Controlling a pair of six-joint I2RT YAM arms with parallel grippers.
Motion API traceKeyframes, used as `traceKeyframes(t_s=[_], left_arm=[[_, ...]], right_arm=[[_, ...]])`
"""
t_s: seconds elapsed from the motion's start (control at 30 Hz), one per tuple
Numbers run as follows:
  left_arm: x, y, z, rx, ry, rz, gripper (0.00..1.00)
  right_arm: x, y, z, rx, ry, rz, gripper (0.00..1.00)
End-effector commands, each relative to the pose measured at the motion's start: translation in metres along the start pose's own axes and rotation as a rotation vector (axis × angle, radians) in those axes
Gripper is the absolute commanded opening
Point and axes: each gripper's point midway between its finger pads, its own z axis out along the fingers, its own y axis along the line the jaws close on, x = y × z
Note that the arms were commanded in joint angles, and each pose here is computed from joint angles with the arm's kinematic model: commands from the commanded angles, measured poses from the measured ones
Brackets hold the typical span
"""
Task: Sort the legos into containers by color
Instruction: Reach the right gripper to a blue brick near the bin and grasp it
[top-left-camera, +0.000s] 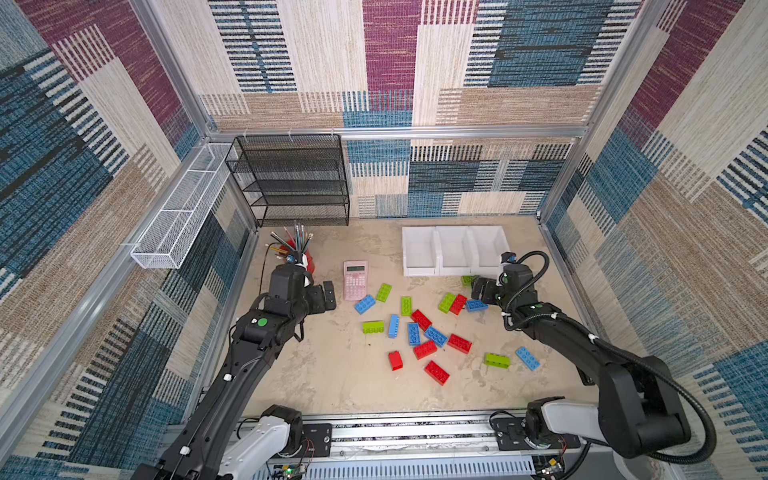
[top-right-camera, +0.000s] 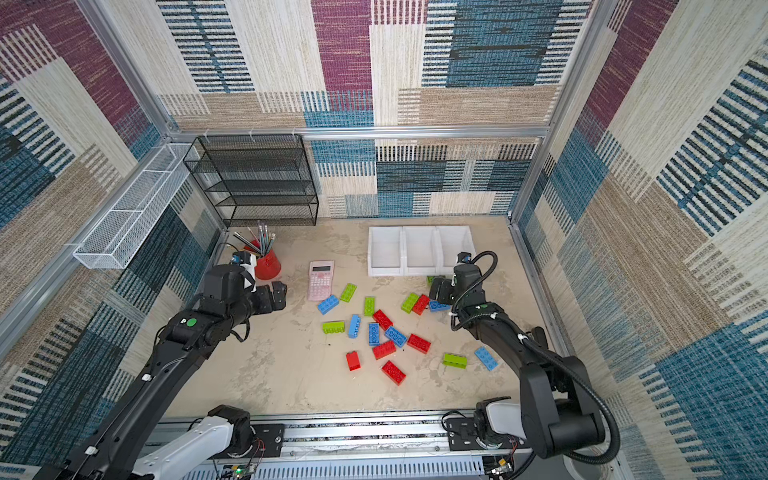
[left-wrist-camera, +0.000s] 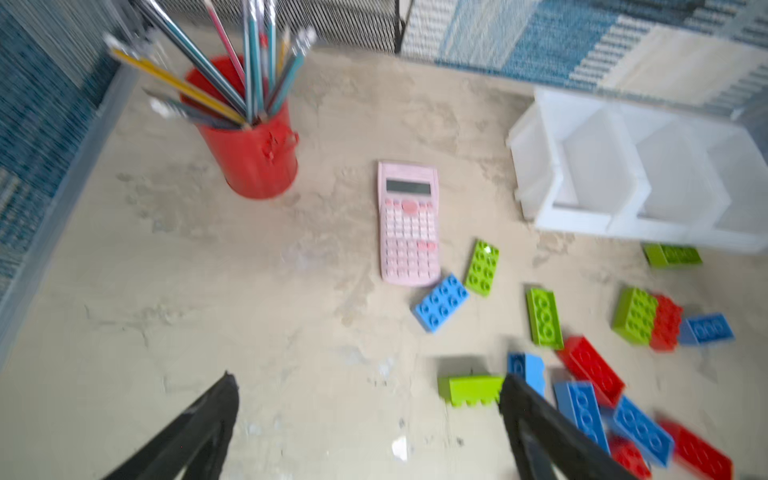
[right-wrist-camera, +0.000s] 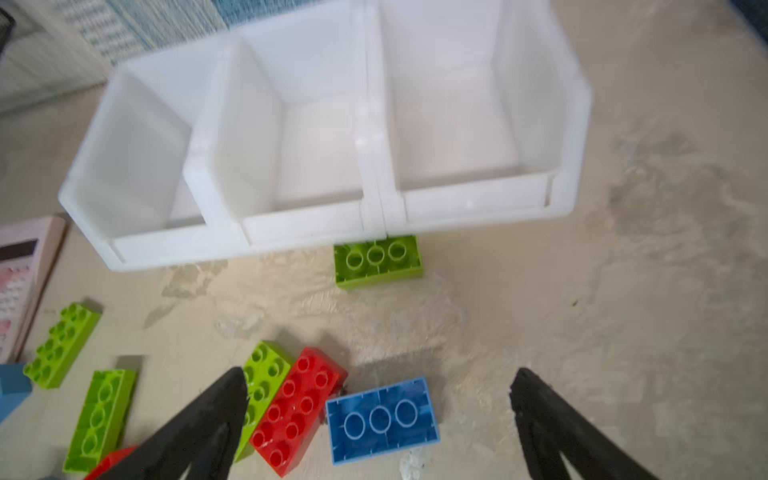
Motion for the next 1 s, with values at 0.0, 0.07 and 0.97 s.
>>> traceKeyframes(t_s=[0.0,0.07,0.97], left_arm=[[0.038,-0.006,-0.005,0.046,0.118,-0.013,1.0],[0.039,-0.01,-0.009,0.063,0.098,-0.015,1.0],[0.04,-0.026,-0.032,0.193,0.007,-0.015,0.99]], right_arm=[[0.02,-0.003,0.011,0.043,0.089,-0.02,1.0],[0.027,-0.005,0.018,0.051,0.119,-0.024,1.0],[0.068,-0.022,0.051,0.151,0.292,-0.064,0.78]])
